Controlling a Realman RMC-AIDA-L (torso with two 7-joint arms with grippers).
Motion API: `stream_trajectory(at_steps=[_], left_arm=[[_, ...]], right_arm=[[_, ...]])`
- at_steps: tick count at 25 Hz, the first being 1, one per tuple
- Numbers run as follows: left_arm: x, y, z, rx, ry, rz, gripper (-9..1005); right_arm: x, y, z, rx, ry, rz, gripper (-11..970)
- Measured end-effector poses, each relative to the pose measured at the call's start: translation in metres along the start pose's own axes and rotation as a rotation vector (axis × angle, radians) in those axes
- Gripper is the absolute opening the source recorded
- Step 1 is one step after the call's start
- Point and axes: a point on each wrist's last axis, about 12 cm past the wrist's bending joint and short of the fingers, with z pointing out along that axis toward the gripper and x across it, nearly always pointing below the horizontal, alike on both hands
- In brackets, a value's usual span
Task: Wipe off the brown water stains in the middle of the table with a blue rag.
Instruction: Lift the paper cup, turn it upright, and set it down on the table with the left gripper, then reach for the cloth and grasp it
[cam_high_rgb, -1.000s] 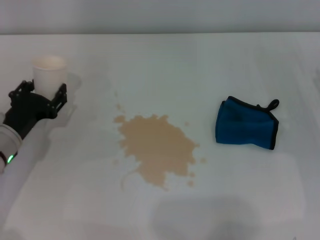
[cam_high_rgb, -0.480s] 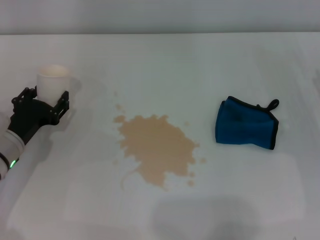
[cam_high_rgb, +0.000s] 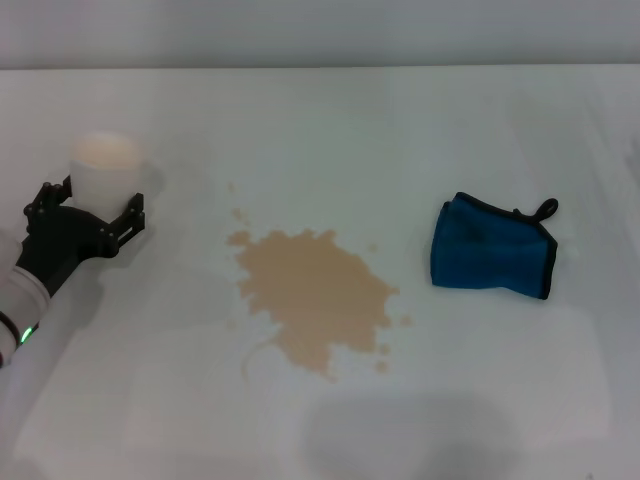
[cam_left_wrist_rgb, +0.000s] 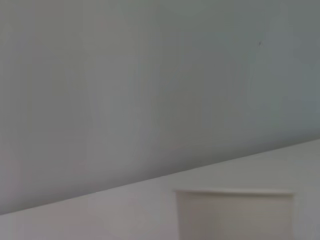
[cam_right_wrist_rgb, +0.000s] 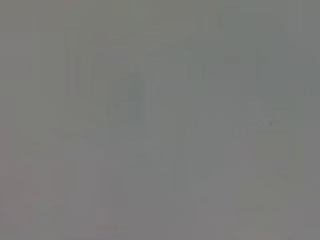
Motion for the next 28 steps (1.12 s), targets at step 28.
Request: stream_trajectory(at_steps=[28], left_arm=[[0.028,-0.009,-0.049,-0.056,-0.052,-0.13,889]], right_arm=[[0.0,-0.001,-0.002,0.002,-0.002,0.0,836]])
